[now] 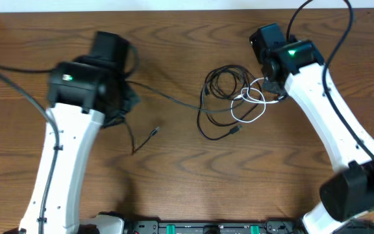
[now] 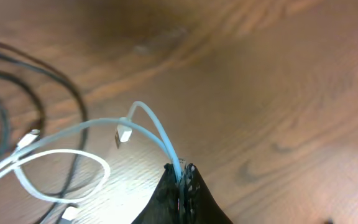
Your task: Untangle cables
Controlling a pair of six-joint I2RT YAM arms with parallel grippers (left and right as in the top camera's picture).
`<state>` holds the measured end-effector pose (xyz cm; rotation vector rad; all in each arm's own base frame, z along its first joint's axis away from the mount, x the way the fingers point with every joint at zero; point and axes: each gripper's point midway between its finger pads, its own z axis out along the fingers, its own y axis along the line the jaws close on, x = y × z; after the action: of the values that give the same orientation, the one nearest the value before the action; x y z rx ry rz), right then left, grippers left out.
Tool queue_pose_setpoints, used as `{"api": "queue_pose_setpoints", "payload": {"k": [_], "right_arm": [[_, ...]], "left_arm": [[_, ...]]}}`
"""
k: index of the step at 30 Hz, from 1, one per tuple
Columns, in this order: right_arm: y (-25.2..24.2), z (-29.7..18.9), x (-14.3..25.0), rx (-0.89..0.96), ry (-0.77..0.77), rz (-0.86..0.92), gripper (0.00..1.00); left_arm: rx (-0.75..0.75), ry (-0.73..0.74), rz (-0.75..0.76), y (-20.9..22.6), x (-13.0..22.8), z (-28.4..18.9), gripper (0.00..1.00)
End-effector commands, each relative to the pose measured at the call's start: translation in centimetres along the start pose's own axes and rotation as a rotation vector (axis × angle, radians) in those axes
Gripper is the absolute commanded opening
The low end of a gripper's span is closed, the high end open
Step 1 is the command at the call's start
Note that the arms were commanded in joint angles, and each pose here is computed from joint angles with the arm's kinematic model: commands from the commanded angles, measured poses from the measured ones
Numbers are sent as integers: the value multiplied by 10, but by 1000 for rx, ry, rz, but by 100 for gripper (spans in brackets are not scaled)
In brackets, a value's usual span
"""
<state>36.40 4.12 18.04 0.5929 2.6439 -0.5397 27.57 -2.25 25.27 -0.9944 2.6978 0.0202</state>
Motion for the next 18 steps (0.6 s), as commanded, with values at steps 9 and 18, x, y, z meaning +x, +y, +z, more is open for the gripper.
{"api": "queue_pose_setpoints", "payload": {"k": [9, 18], "right_arm": [[-15, -85, -52, -208, -193, 31, 1], [-22, -283, -108, -863, -578, 98, 1]], "left_arm": [[-42, 21, -163, 38, -18, 0, 8], [-38, 20, -163, 37, -18, 0, 8]]}}
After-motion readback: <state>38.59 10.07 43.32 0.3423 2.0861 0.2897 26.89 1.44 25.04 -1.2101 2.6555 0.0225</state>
